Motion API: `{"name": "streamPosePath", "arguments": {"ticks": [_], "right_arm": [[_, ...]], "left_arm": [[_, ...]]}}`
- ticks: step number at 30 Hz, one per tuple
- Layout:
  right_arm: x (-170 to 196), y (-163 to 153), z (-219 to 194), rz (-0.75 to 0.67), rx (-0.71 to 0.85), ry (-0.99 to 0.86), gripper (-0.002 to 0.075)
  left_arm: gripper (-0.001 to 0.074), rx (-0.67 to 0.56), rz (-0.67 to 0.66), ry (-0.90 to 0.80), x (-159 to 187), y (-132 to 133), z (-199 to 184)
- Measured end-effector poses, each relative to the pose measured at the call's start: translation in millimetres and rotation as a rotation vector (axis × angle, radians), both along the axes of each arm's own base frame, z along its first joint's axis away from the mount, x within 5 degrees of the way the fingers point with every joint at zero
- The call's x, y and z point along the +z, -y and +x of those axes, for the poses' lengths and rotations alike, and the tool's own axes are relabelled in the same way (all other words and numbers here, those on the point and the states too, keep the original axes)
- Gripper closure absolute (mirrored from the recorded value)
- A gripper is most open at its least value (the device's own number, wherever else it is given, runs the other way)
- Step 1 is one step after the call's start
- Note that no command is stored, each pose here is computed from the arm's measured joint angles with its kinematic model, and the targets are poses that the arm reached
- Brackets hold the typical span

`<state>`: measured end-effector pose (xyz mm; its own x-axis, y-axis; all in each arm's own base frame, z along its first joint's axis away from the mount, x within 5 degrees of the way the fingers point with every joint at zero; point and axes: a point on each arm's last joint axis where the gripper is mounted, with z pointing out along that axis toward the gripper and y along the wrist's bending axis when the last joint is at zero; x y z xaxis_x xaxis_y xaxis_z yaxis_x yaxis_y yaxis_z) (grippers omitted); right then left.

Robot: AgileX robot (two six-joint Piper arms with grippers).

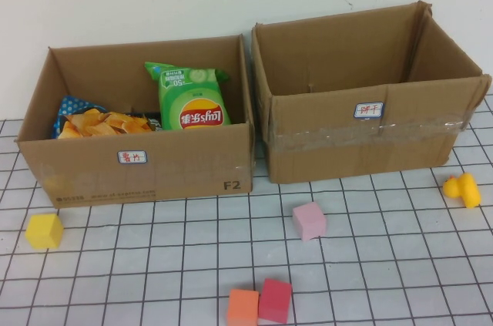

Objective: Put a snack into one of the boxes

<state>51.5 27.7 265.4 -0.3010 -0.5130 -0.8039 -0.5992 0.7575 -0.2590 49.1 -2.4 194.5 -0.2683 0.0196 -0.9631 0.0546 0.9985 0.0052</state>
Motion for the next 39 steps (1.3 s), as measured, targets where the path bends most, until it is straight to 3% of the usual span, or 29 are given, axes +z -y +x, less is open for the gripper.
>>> {"name": "streamPosePath", "arguments": {"ticks": [3, 39], "right_arm": [[0, 0, 0, 0.001, 0.000, 0.000, 0.0725], [-1, 0, -1, 0.002, 0.002, -0.016, 0.0725]], "left_arm": [[0.0736, 0.008, -0.013, -0.044, -20, 0, 2], [0.0736, 0.016, -0.079, -0.035, -20, 1, 3]]}}
